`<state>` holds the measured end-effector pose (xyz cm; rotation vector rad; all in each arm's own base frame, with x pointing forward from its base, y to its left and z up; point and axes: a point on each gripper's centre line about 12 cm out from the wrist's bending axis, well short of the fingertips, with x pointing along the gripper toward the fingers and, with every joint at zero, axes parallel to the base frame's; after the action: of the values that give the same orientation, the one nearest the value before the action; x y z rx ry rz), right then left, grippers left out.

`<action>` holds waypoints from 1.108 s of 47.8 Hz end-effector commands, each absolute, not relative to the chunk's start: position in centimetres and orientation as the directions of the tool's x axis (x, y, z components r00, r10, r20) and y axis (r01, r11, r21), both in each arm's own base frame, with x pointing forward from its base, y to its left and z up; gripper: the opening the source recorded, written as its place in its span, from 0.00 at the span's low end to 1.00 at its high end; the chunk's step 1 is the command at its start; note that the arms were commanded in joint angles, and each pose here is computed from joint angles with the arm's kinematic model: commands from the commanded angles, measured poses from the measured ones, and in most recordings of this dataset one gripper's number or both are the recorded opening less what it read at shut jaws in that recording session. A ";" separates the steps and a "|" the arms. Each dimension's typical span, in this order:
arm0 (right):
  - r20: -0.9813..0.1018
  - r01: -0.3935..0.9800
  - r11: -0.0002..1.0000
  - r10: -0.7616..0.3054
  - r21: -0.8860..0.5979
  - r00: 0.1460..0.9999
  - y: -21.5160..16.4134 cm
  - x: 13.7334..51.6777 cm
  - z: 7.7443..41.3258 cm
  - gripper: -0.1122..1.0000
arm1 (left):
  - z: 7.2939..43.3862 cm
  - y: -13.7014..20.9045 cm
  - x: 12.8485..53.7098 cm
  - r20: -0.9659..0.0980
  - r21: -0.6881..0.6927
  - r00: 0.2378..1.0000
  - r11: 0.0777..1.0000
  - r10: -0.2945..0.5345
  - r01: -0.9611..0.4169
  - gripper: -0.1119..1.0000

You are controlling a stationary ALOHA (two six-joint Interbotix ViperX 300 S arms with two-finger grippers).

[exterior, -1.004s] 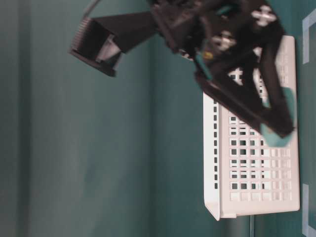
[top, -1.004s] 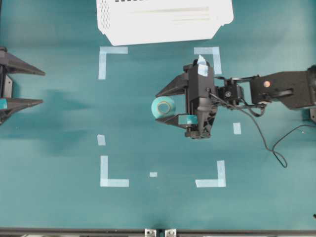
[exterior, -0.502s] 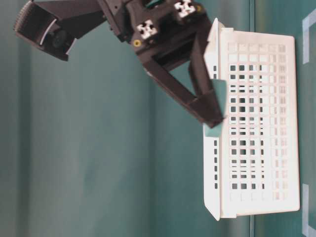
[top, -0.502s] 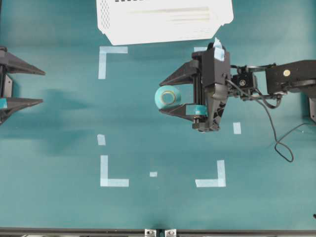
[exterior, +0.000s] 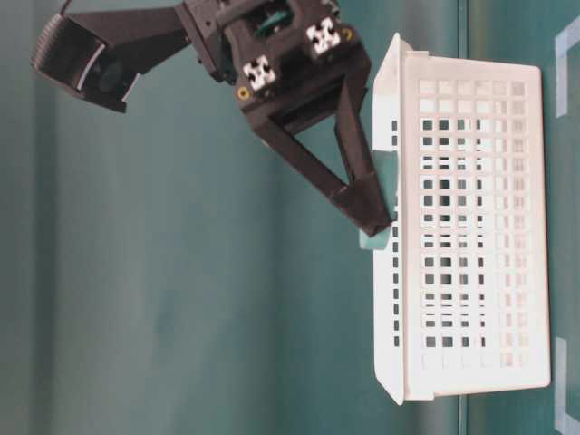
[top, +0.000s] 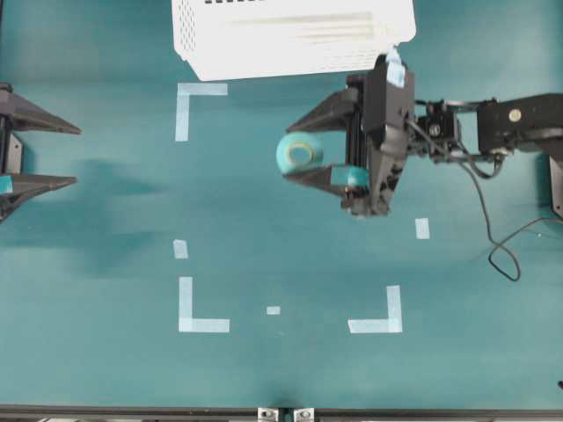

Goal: Put the tape in the middle into the white basket.
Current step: 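Lift the tape roll and carry it toward the white basket, then lower the tape roll into the basket and open the right gripper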

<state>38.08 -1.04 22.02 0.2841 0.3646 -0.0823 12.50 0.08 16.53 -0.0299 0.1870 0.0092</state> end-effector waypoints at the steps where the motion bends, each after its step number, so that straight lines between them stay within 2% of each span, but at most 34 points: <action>1: -0.322 0.141 0.955 -0.052 0.261 0.945 -2.0 38.1 23.7 0.69 | 17.0 0.1 12.6 -0.177 -0.030 0.984 0.999 0.009 -0.015 0.43; 18: -0.322 0.242 0.937 -0.154 0.253 0.934 -6.1 37.7 23.7 0.69 | 17.1 0.1 12.6 -0.174 -0.030 0.985 0.999 0.009 -0.015 0.43; 53: -0.320 0.380 0.897 -0.299 0.227 0.899 -12.1 36.2 23.7 0.69 | 17.0 0.1 12.6 -0.177 -0.030 0.984 0.999 0.009 -0.015 0.43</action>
<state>36.18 -11.68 22.11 0.3014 0.3317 -0.3517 12.50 0.06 16.53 -0.0297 0.1870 0.0076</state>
